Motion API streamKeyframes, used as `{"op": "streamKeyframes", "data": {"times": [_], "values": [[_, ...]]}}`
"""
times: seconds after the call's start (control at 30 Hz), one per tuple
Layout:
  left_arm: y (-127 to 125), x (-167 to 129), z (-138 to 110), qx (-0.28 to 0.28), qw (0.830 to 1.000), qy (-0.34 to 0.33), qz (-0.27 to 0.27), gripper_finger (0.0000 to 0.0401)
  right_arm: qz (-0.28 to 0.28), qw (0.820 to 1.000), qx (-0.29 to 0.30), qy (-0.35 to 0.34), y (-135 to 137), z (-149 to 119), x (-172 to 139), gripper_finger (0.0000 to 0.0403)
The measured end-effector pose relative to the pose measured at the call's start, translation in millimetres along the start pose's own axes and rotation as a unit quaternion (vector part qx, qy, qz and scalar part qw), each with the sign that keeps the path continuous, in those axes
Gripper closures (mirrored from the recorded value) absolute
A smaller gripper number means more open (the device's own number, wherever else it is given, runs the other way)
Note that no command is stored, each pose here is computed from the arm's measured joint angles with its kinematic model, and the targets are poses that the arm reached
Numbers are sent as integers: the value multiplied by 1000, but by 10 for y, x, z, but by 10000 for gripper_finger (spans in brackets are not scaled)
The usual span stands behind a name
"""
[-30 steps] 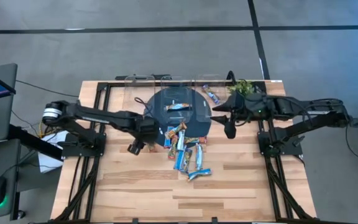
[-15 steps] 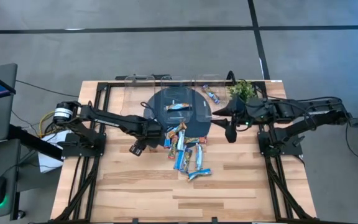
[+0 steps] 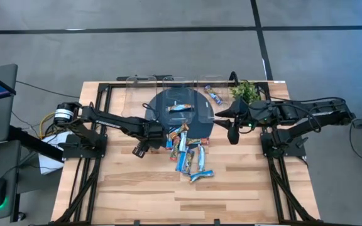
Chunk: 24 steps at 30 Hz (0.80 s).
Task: Pick and place Granola Bars by type
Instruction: Put the red granola bar into the left transparent bin
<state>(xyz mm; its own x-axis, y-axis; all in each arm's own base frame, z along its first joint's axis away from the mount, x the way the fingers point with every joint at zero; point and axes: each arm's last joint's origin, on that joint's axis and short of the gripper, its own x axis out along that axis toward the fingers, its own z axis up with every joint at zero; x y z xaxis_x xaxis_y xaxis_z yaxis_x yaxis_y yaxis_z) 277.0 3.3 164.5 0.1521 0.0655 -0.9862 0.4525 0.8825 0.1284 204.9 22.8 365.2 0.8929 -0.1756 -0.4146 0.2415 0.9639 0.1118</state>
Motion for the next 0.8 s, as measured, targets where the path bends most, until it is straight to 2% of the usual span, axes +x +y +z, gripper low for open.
{"op": "streamKeyframes", "data": {"times": [0.23, 0.57, 0.8], "values": [[8, 2, -9, 9, 1000, 3, -1, 202, 1, 1000, 0, 0, 4, -1, -1, 270], [12, 186, -11, 22, 999, 40, -13, 202, 1, 1000, 8, 0, 5, -3, 1, 275], [14, 214, -25, 7, 998, 60, -3, 204, 2, 1000, 9, -2, 6, 1, 1, 276]]}}
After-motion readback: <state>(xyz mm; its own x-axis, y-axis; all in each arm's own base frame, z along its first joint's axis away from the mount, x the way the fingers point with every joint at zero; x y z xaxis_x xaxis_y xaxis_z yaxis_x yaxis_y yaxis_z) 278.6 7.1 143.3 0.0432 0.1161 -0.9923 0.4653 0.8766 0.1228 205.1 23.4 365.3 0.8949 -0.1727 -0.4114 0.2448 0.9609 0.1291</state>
